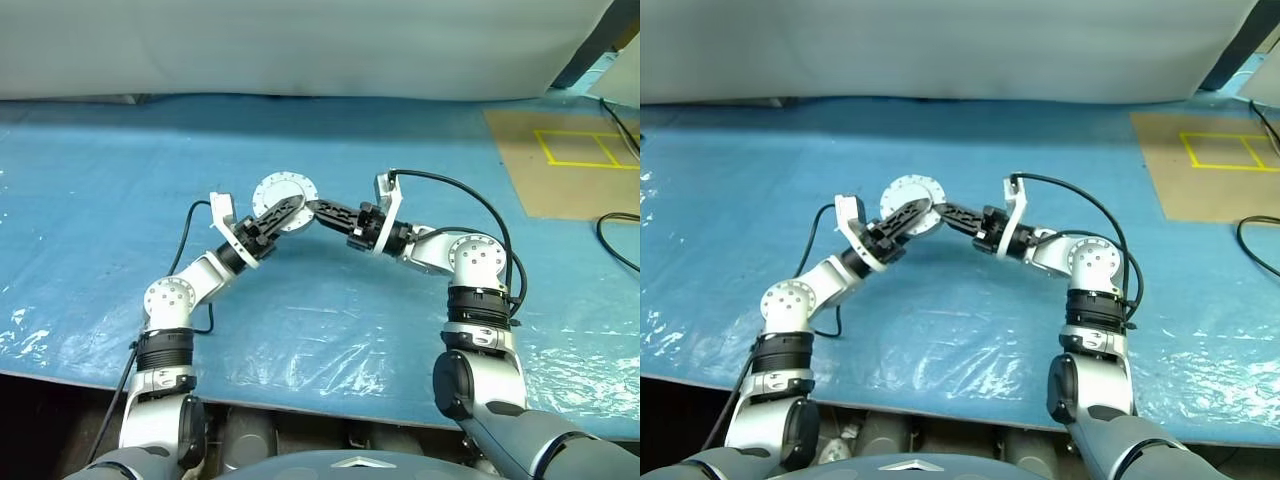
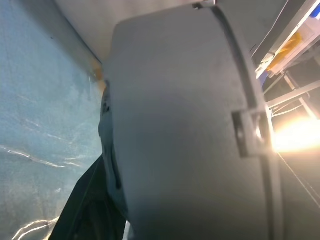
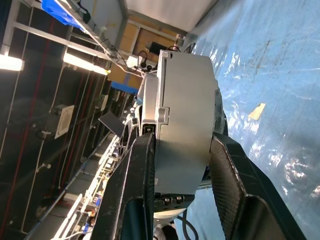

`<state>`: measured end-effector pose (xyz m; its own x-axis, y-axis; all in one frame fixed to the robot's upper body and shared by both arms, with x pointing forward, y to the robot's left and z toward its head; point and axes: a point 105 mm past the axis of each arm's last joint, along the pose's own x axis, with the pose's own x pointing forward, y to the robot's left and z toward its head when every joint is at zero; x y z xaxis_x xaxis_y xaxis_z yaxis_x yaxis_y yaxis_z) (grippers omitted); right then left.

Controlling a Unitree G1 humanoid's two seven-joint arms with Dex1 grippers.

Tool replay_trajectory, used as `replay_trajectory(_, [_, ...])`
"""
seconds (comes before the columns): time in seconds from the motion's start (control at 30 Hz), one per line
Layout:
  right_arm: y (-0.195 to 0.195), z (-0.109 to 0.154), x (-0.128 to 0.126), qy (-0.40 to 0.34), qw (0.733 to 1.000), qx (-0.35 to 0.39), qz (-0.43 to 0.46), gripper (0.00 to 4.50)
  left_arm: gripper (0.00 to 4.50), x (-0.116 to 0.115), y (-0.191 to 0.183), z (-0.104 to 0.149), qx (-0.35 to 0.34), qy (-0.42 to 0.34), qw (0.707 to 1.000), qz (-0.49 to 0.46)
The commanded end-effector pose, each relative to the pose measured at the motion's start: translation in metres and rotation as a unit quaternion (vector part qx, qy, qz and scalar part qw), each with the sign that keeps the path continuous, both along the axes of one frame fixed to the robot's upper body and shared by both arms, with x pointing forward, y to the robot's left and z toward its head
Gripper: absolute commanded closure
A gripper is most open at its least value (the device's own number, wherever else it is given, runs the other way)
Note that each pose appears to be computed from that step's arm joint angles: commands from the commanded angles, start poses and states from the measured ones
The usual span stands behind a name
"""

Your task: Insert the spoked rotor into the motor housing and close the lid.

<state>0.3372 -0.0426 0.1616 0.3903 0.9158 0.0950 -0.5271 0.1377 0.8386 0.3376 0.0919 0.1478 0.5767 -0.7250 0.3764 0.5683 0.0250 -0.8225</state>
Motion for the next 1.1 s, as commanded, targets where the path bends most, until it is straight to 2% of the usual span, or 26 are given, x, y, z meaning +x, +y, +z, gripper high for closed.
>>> replay_trajectory(0.03, [0.009,0.027,-0.012,-0.047,0.998,0.035,0.039,3.26,1.93,0.012,0.019,0.013,-0.008,-0.014,0.998,0.053])
replay_trajectory(0.13, [0.007,0.026,-0.01,-0.065,0.997,0.018,0.022,3.26,1.94,0.01,0.02,0.022,-0.045,-0.029,0.997,0.059])
replay_trajectory(0.27, [0.005,0.025,-0.007,-0.081,0.997,0.006,0.002,3.26,2.0,0.014,0.014,0.008,0.004,-0.007,0.998,0.061])
replay_trajectory(0.47, [0.004,0.024,-0.007,-0.056,0.998,0.027,0.01,1.3,2.02,0.02,0.019,0.018,-0.023,-0.017,0.997,0.079])
replay_trajectory(0.73, [-0.004,0.026,-0.005,-0.054,0.998,0.032,-0.001,1.29,2.04,0.03,0.044,0.032,-0.021,-0.034,0.99,0.134])
replay_trajectory(0.83, [-0.009,0.021,-0.005,-0.056,0.998,0.015,-0.01,1.29,2.04,0.039,0.085,0.035,0.003,-0.04,0.971,0.235])
replay_trajectory(0.93, [-0.017,0.015,-0.003,-0.051,0.998,0.004,-0.027,1.29,2.04,0.047,0.122,0.025,0.058,-0.025,0.941,0.332])
replay_trajectory(1.1, [-0.025,0.002,-0.002,-0.038,0.998,-0.018,-0.046,1.29,2.04,0.055,0.156,0.001,0.132,0.006,0.91,0.393])
